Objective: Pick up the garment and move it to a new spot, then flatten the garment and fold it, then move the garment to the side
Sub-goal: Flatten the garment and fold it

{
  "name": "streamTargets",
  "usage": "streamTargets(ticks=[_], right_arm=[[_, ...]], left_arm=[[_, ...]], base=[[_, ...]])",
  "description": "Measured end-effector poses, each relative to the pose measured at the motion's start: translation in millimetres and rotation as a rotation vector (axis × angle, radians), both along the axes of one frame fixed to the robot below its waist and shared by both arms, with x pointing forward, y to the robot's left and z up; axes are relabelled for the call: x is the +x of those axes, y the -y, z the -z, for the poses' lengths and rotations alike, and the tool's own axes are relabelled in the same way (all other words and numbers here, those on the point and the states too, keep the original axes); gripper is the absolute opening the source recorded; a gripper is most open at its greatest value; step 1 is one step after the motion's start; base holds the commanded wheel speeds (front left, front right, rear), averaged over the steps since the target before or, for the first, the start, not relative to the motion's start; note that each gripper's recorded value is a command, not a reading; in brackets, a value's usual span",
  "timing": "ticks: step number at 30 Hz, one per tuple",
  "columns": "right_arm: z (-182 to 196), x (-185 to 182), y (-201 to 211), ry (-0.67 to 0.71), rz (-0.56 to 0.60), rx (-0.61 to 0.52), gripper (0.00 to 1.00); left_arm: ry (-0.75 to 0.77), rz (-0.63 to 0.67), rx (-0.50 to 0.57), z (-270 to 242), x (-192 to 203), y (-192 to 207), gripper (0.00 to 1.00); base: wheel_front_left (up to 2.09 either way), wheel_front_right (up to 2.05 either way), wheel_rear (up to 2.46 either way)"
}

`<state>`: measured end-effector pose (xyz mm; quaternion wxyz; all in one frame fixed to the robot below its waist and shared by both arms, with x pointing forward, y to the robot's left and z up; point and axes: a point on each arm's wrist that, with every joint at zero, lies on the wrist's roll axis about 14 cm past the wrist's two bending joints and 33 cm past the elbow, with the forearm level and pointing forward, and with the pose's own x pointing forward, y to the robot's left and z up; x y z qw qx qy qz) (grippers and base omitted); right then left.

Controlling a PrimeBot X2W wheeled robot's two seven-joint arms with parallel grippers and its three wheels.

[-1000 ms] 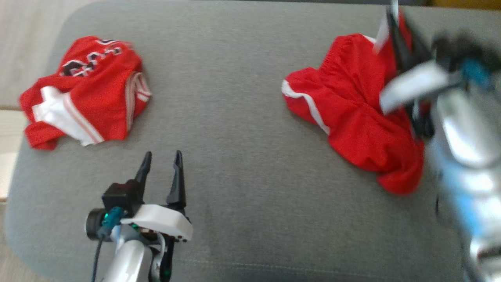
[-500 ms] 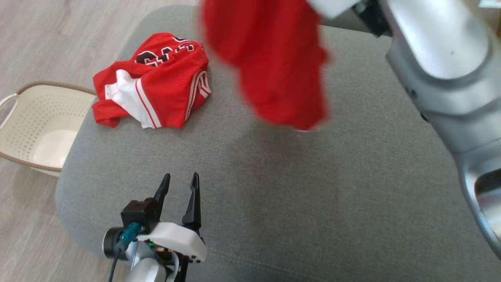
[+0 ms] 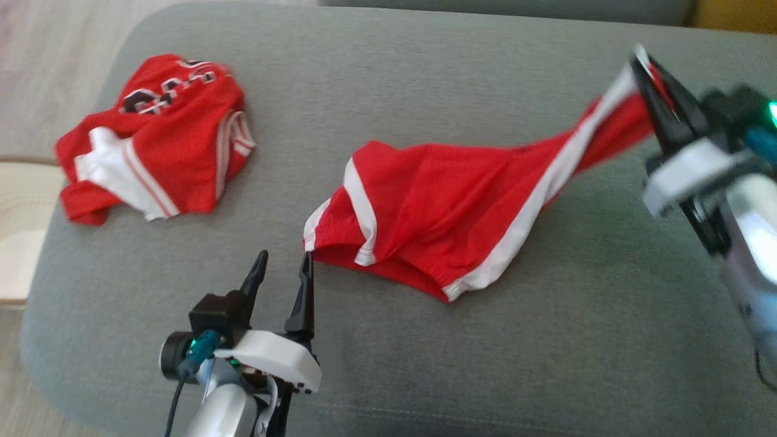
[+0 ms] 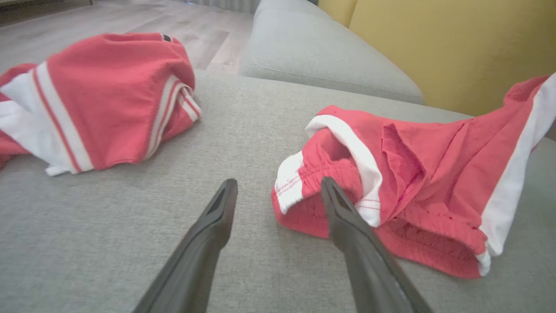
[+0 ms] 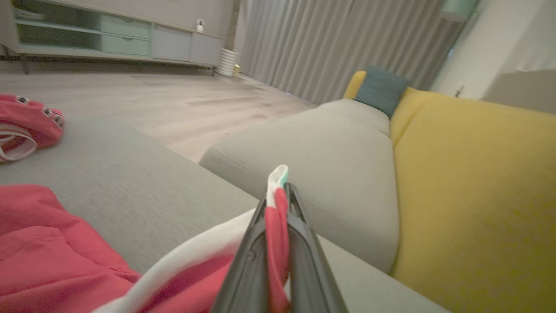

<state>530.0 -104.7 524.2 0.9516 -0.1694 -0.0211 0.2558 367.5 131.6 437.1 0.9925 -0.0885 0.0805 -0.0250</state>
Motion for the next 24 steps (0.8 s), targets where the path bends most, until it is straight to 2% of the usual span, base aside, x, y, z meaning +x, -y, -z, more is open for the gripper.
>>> streamTargets(ticks=[3,4,5,12,17,21,24], right_arm=[[22,-12,41,-0.056,0.116,0.013,0.0],[28,-15,53,-0.071,0.155,0.025,0.4],[32,-19,64,-0.085,0.192,0.038,1.0],[32,-36,92,-0.07,0.325,0.144,1.0],[32,-47,91,-0.053,0.347,0.181,1.0],[42,-57,90,-0.073,0.362,0.198,1.0],[43,-58,90,-0.075,0.371,0.206,1.0]], left_arm=[[-0.007,0.06,0.002,4,3,15,1.0],[-0.01,0.084,0.001,5,3,22,1.0],[-0.01,0.108,-0.003,5,3,29,1.0],[0.001,0.324,-0.056,2,4,87,1.0],[-0.07,0.486,-0.149,15,-18,131,1.0],[-0.156,0.552,-0.201,33,-34,148,1.0],[-0.165,0.595,-0.221,33,-32,159,1.0]], base=[[0.0,0.0,0.0],[0.0,0.0,0.0],[0.0,0.0,0.0],[0.0,0.0,0.0],[0.0,0.0,0.0],[0.0,0.0,0.0],[0.0,0.0,0.0]])
